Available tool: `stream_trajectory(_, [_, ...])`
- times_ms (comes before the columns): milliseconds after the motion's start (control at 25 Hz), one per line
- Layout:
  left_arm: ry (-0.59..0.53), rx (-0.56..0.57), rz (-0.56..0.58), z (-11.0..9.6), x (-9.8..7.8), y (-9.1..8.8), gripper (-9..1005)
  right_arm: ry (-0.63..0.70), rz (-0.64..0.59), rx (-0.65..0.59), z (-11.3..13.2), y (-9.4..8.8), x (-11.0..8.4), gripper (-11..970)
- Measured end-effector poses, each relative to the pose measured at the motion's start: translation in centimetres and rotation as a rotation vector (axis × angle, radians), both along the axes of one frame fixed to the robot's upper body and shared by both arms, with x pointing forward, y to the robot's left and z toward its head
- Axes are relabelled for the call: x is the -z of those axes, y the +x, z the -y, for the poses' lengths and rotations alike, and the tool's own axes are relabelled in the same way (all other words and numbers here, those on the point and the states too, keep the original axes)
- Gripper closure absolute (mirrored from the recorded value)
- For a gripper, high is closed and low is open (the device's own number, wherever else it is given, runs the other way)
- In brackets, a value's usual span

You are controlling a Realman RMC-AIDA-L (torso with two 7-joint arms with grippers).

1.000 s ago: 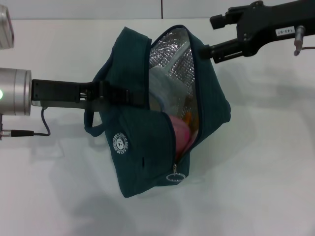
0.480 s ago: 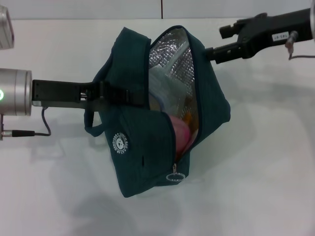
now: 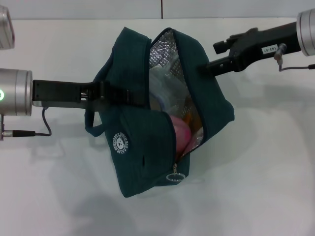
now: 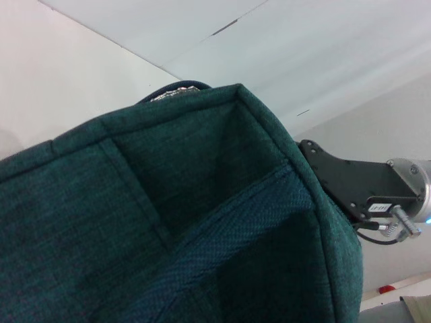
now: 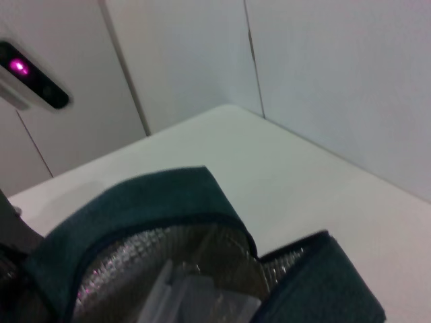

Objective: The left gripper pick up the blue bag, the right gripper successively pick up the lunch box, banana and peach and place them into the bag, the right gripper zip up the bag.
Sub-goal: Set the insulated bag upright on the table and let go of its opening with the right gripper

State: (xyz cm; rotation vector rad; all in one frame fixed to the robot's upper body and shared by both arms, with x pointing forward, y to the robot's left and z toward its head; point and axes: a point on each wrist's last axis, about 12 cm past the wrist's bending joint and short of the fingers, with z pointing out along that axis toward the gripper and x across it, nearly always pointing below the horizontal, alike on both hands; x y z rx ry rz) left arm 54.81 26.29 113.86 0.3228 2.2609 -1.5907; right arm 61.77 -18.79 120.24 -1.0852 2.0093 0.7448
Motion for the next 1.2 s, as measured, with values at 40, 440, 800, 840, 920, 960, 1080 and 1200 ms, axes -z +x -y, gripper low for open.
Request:
stream_trajectory(40, [0.000,0.000,0.000,0.0,0.0,0.0,955,-0.010,-0.005,0.004,0.0,0.0,0.1,117])
stream_trajectory(440, [-0.001,-0.002,0.003,-0.1,0.1,-0.1,955,-0.059,-0.039,0.000,-0.8,-0.3,0.9,133])
stream_trajectory(800, [-0.001,-0.003,0.002,-0.1,0.2,-0.2,955,-0.093,-0.011,-0.045,-1.7,-0.8,1.3,419])
stream_trajectory(840, [-0.001,-0.003,0.002,-0.1,0.2,-0.2,955,-0.092,-0.008,-0.043,-1.7,-0.7,1.3,459])
stream_trajectory(920, [-0.001,-0.002,0.002,-0.1,0.2,-0.2,955,-0.084,-0.002,-0.041,-1.8,-0.7,1.1,540])
stream_trajectory(960, [-0.001,-0.002,0.002,-0.1,0.2,-0.2,955,-0.079,-0.001,-0.041,-1.8,-0.7,1.0,582])
stream_trajectory(1080, [-0.002,-0.002,0.002,-0.1,0.2,-0.2,955,-0.066,0.013,-0.039,-1.6,-0.8,0.6,709])
stream_trajectory(1200, [-0.009,-0.003,0.004,0.0,0.1,-0.2,955,-0.059,0.064,-0.030,-0.9,-1.2,-0.5,808])
